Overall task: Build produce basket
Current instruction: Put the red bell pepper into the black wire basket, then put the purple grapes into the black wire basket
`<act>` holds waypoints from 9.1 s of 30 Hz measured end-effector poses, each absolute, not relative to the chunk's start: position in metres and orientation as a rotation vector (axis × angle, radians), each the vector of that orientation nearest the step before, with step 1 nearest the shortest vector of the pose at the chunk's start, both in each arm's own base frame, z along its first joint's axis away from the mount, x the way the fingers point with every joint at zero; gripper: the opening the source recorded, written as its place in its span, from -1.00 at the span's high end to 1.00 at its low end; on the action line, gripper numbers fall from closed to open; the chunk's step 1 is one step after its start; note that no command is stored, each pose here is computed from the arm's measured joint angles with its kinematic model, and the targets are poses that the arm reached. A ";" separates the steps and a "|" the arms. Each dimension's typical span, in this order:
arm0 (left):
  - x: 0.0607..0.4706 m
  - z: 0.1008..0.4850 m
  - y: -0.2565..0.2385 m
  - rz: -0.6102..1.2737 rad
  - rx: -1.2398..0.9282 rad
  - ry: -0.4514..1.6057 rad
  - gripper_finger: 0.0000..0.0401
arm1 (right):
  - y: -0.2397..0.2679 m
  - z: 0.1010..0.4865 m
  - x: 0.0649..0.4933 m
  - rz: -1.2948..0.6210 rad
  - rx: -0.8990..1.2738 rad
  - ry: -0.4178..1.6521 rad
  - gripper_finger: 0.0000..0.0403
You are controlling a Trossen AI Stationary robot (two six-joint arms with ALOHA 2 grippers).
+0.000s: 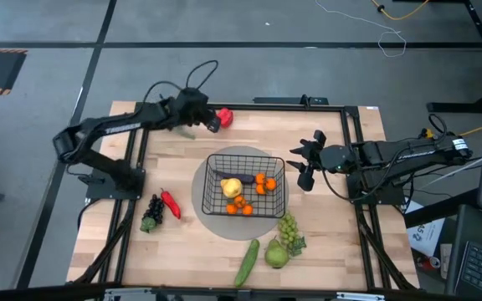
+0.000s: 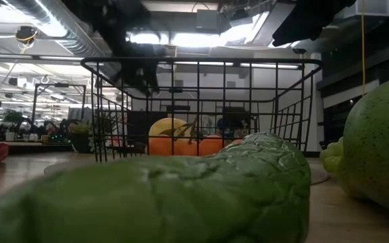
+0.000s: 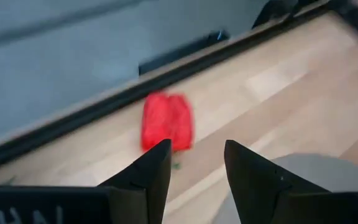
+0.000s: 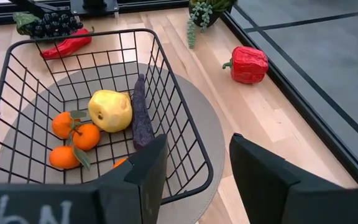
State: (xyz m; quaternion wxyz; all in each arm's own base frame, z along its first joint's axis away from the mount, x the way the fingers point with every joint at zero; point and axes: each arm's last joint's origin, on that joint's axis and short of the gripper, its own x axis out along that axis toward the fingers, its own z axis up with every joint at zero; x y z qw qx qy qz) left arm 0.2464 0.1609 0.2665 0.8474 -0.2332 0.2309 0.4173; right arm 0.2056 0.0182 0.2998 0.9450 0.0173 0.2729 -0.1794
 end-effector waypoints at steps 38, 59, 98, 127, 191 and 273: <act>0.274 0.146 0.227 0.760 -0.763 0.658 0.29 | 0.018 0.298 0.204 -0.368 0.029 0.579 0.13; 0.277 0.136 0.225 0.791 -0.709 0.703 0.29 | 0.018 0.298 0.204 -0.368 0.030 0.582 0.13; 0.298 0.160 0.214 0.772 -0.477 0.558 0.97 | 0.018 0.296 0.203 -0.370 0.023 0.602 0.13; 0.320 0.301 0.029 0.373 -0.039 0.138 0.96 | 0.018 0.294 0.201 -0.397 0.089 0.612 0.13; 0.162 0.270 -0.051 0.674 -0.726 1.286 0.68 | 0.018 0.294 0.202 -0.380 0.095 0.609 0.13; 0.150 0.248 -0.114 0.546 -0.671 0.935 0.87 | 0.021 0.293 0.202 -0.325 0.224 0.625 0.13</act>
